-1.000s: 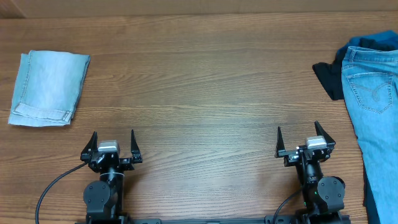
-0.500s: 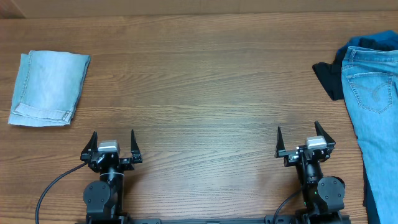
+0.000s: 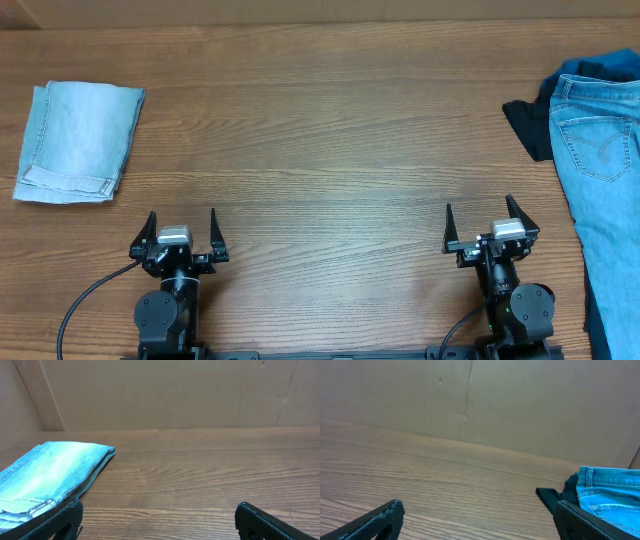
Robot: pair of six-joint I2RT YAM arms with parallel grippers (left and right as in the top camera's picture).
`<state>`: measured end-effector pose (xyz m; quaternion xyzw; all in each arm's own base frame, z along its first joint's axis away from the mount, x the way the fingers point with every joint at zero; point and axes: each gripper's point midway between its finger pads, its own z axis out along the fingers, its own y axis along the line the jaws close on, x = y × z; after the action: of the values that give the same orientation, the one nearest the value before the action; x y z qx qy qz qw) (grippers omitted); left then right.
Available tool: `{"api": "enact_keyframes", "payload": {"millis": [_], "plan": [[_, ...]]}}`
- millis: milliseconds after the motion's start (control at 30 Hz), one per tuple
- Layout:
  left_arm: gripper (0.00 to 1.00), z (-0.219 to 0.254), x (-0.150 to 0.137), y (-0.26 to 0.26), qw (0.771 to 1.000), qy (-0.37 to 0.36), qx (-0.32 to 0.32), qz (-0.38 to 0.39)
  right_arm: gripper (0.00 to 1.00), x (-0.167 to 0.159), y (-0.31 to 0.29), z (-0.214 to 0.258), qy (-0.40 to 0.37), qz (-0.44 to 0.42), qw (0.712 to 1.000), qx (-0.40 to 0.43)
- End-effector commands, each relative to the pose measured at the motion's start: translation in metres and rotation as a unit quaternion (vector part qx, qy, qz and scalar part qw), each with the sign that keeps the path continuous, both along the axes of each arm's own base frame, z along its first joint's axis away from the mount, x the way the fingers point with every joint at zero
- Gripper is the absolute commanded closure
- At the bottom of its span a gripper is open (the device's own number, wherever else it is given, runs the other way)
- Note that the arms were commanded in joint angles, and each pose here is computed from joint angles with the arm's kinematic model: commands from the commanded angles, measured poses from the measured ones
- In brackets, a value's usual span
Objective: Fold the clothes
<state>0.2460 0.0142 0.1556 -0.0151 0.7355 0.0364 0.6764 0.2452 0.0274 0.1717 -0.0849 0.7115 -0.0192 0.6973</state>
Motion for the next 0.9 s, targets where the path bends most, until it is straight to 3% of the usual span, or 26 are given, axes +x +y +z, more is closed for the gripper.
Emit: {"api": "enact_keyframes", "payload": {"millis": [0,567,700,800,867], "plan": [[0.00,0.002,0.000,0.001,1.000,-0.006,-0.005,0.003,0.00,0.001,-0.002,-0.004,0.003,-0.005,1.000,-0.002],[0.00,0.002,0.000,0.002,1.000,-0.006,-0.005,0.004,0.00,0.001,-0.005,-0.002,-0.002,-0.012,1.000,-0.004],[0.00,0.002,0.000,0.002,1.000,-0.006,-0.005,0.004,0.00,-0.003,-0.003,0.049,-0.095,-0.002,0.993,0.068],[0.00,0.002,0.000,0.002,1.000,-0.006,-0.005,0.004,0.00,-0.019,-0.023,0.112,-0.172,-0.033,0.967,0.183],[0.00,0.002,0.000,0.002,1.000,-0.006,-0.005,0.004,0.00,-0.029,-0.035,0.145,-0.199,-0.056,0.957,0.204]]}}
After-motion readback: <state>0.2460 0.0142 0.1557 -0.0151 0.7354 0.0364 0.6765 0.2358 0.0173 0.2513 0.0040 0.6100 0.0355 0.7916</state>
